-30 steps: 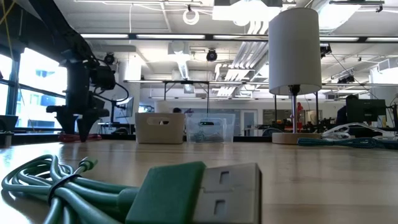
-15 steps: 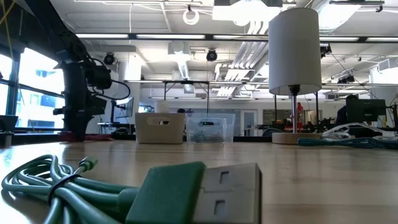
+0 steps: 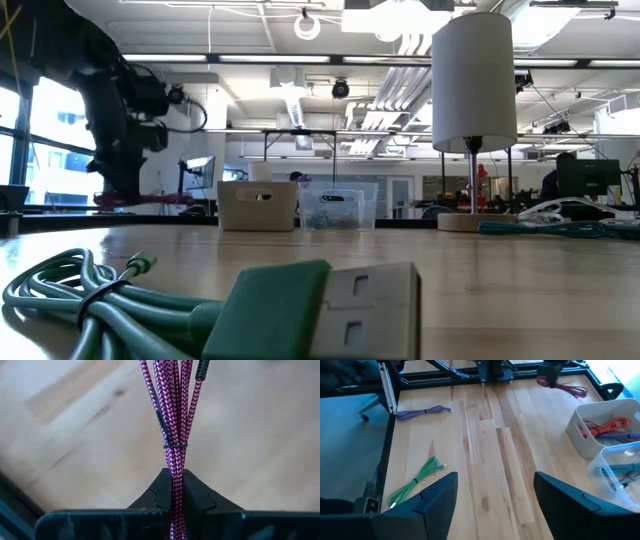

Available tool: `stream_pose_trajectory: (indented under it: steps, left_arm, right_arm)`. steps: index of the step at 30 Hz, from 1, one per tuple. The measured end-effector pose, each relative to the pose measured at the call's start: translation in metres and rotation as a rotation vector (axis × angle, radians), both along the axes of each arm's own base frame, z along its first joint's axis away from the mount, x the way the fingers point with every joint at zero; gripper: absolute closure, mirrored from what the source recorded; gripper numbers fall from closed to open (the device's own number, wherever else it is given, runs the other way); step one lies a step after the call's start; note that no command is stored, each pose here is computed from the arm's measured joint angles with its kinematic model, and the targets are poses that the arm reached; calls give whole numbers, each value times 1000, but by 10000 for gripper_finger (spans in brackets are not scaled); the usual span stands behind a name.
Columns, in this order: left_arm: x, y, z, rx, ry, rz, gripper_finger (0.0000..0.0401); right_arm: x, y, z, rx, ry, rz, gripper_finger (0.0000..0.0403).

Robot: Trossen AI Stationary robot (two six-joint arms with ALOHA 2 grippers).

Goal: Pick & Place USB Port
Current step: Put the pink and black USB cable into the white transparent bin

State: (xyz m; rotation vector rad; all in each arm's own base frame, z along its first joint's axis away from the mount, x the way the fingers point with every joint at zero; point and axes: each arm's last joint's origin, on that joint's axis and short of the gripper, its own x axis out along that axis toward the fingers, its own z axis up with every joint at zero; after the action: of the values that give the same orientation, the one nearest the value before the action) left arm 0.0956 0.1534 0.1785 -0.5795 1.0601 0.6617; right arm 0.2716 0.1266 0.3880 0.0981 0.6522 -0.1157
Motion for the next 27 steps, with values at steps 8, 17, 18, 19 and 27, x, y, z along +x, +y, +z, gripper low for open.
stream_pose_trajectory:
  steps: [8,17,18,19,27]
  left_arm:
    - [-2,-42,47,122,-322,-154,389]
    - [-9,-93,109,344,-873,-353,389]
    - [-11,-97,115,376,-930,-353,390]
    - [-13,-102,122,408,-983,-352,390]
    - [-12,-123,143,477,-1180,-343,390]
  right_arm:
    - [2,-1,5,-68,-53,19,149]
    - [10,-4,12,-101,-122,66,149]
    - [11,-5,14,-99,-141,69,149]
    - [13,-5,16,-92,-170,80,149]
    - [29,-15,41,-51,-422,121,149]
